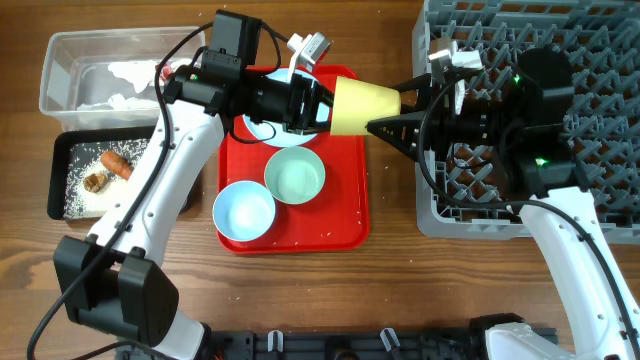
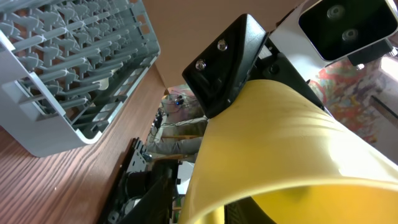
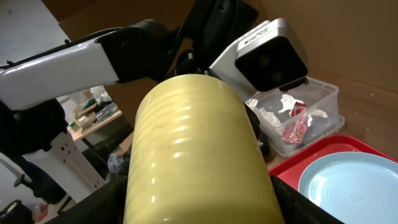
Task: Sort waste into correct bins and load items into the dishwasher rack
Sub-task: 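Carry the yellow cup right and set it in the dish rack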
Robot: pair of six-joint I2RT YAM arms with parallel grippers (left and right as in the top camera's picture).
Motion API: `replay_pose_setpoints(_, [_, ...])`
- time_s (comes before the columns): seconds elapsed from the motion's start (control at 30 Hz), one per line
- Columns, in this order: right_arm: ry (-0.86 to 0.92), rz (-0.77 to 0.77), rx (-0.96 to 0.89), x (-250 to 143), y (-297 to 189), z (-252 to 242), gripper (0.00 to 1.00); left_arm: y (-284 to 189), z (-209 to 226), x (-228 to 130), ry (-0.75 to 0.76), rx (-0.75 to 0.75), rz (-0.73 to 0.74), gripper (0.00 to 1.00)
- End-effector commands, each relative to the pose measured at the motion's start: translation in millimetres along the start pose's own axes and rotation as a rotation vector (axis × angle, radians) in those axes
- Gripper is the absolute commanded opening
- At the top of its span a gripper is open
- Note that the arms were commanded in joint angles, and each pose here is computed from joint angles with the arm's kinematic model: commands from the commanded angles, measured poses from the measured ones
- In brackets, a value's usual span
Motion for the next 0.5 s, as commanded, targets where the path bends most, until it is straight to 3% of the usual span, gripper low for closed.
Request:
replay_pose_setpoints(0.0, [-0.023,-0.005,0.020,6.3,-1.2,0.6,0.45,-1.2,-10.4,-2.1,0.035,-0.019,0.006,0.32])
replay_pose_setpoints(0.3, [0.087,-0.052,-0.101,4.3,-57.0,-23.7,0.40,-7.8,-9.0,0.3,0.032,-0.015,-0.013,0.35])
replay_pose_setpoints(0.47, [0.246,-0.062,-0.318,-12.3,-92.6,-40.8,0.37,-8.0,-0.9,4.7,0.031,0.065,-0.056,0.43])
Point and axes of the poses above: each gripper's point midway between its finger pads, its own y axis out along the fingers, its own z axis along the line the jaws close on, x = y × z, the point moved 7 cm from there along -y, back along the fingers, and after that the axes turned 8 degrees about -y, right-handed, at the moved point
